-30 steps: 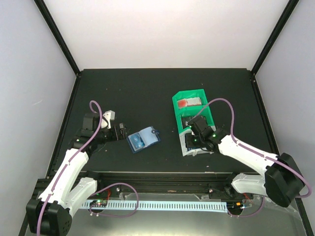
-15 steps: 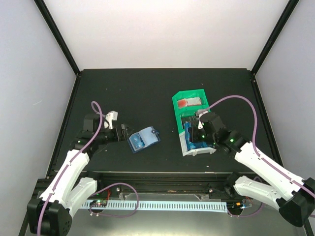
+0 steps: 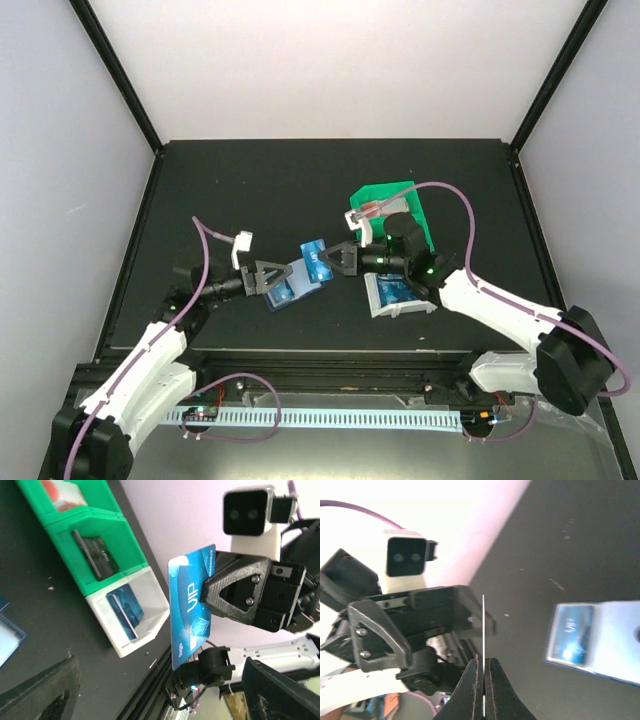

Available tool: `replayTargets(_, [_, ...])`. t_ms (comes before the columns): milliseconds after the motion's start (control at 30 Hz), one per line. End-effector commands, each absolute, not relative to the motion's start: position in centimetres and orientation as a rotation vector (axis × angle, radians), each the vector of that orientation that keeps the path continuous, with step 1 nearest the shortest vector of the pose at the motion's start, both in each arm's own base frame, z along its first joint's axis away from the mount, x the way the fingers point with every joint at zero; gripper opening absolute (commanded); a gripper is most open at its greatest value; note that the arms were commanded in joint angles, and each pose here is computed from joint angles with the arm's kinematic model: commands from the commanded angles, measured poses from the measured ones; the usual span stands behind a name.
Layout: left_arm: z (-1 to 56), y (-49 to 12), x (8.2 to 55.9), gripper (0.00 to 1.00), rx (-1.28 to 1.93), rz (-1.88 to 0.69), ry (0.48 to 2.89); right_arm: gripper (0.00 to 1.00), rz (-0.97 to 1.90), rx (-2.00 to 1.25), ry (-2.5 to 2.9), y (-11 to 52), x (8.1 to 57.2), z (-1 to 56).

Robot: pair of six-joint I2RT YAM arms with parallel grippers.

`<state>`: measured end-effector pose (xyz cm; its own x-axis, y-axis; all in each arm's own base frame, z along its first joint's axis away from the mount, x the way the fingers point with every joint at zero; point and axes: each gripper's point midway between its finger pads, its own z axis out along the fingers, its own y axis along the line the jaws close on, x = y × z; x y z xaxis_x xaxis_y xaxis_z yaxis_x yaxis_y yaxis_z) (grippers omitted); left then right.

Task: Put the credit cards into the card holder
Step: Pick up the credit card from the storage box.

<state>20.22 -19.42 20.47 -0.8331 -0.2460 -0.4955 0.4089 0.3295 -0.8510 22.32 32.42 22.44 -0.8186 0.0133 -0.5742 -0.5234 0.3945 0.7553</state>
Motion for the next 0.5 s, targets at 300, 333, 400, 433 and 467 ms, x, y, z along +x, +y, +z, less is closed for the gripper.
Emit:
replayTargets(300, [27.9, -23.3, 18.7, 0.45, 0.338, -1.791, 1.825, 0.01, 1.823, -0.564, 1.891, 35.3, 19.8, 28.8])
replayTargets(333, [28.2, -23.4, 18.6, 0.42, 0.347, -1.798, 1.811, 0.01, 1.823, -0.563, 1.897, 35.4, 19.8, 28.6])
replayTargets(400, [28.5, -23.5, 18.5, 0.34, 0.347, -1.8, 1.802, 0.01, 1.82, -0.561, 1.906, 35.4, 19.8, 28.4])
replayTargets(433, [28.6, -23.5, 18.6, 0.29, 0.35, -1.797, 1.798, 0.01, 1.818, -0.562, 1.911, 35.4, 19.7, 28.3])
replayTargets(467, [28.6, -23.5, 18.6, 0.23, 0.351, -1.794, 1.797, 0.01, 1.816, -0.562, 1.919, 35.4, 19.7, 28.2])
